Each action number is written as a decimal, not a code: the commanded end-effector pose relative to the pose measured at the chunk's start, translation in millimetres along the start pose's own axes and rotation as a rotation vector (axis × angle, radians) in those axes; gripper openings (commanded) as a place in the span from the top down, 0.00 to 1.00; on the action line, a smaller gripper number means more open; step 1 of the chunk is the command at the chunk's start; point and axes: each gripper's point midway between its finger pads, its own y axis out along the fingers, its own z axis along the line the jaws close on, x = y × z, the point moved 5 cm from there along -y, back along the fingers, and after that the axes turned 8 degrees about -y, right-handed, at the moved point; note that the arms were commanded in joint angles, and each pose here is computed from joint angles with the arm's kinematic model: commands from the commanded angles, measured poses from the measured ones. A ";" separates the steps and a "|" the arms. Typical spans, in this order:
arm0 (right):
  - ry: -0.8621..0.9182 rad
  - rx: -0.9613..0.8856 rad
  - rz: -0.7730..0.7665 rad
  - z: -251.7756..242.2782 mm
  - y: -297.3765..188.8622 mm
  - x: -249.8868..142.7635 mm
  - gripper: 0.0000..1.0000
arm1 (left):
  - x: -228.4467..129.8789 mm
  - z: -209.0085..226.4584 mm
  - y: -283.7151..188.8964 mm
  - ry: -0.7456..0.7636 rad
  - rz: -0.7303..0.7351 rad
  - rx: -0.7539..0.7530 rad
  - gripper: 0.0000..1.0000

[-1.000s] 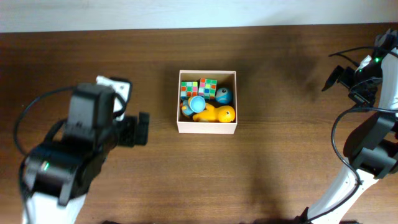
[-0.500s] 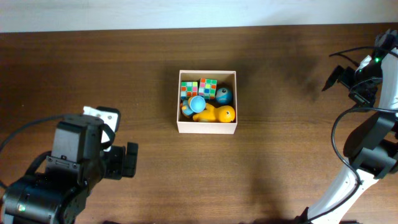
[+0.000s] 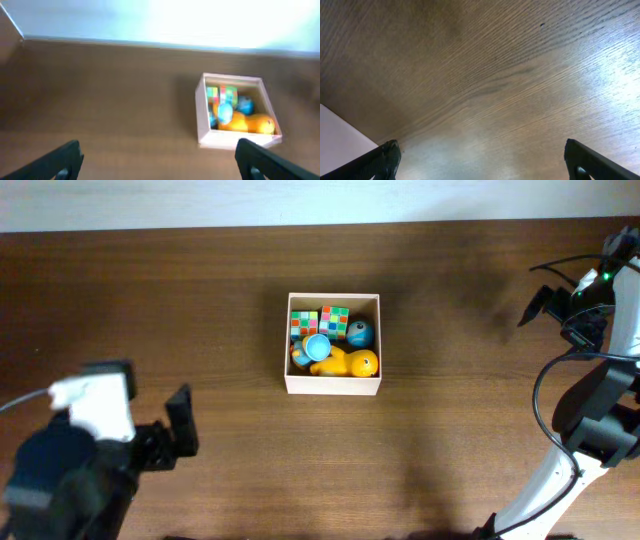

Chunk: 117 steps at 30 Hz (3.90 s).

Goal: Pack container

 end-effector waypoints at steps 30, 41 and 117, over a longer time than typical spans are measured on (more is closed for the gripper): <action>0.003 0.012 0.005 2.5 1.9 0.4 0.01 | -167.5 30.7 118.6 0.315 -0.451 -0.222 0.01; 0.003 0.011 0.005 2.5 1.9 0.3 0.01 | -188.9 41.4 136.6 0.301 -0.395 -0.176 0.01; -0.581 0.111 -0.286 153.3 -116.6 -193.1 0.02 | -188.8 41.6 136.6 0.301 -0.396 -0.173 0.01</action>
